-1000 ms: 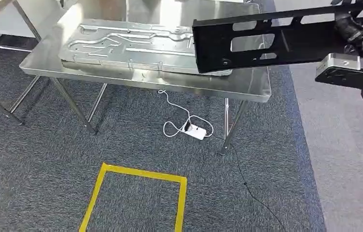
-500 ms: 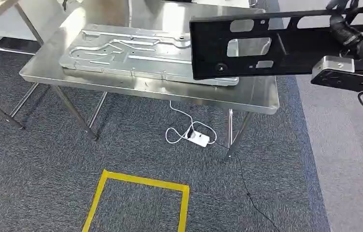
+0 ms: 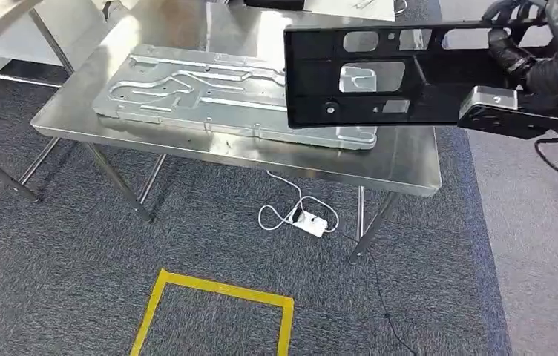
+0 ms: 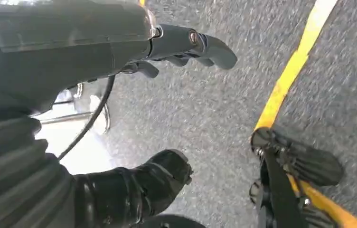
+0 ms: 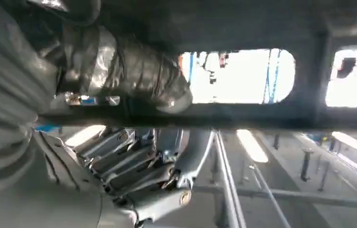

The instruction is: Take the parts from the cabinet and place them on the table.

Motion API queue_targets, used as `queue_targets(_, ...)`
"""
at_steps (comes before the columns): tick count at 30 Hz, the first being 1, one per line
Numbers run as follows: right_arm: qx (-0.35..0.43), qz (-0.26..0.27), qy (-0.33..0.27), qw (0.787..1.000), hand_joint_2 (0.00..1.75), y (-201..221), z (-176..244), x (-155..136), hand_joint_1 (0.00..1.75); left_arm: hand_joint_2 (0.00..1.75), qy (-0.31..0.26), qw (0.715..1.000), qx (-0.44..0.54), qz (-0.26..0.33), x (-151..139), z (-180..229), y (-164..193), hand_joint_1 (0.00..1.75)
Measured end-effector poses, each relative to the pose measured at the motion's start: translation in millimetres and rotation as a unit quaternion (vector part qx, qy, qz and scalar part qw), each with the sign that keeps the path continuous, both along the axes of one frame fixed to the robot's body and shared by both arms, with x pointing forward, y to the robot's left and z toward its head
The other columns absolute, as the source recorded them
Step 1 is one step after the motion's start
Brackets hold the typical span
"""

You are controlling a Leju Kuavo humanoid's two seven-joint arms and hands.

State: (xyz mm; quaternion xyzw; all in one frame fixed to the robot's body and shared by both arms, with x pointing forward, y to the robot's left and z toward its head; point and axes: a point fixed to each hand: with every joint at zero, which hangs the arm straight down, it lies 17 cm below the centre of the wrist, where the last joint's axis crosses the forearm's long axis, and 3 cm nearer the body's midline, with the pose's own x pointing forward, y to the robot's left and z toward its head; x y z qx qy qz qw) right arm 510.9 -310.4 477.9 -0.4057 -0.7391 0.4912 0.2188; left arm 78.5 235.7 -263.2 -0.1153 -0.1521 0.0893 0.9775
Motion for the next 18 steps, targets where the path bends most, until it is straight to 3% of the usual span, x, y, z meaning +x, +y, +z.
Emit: queue_targets(18, 0.027, 0.001, 0.018, 0.999, 1.75, 13, -28, 19, 1.75, 1.75, 0.008, 1.000, 0.004, 0.002, -10, -2, 7, 0.00)
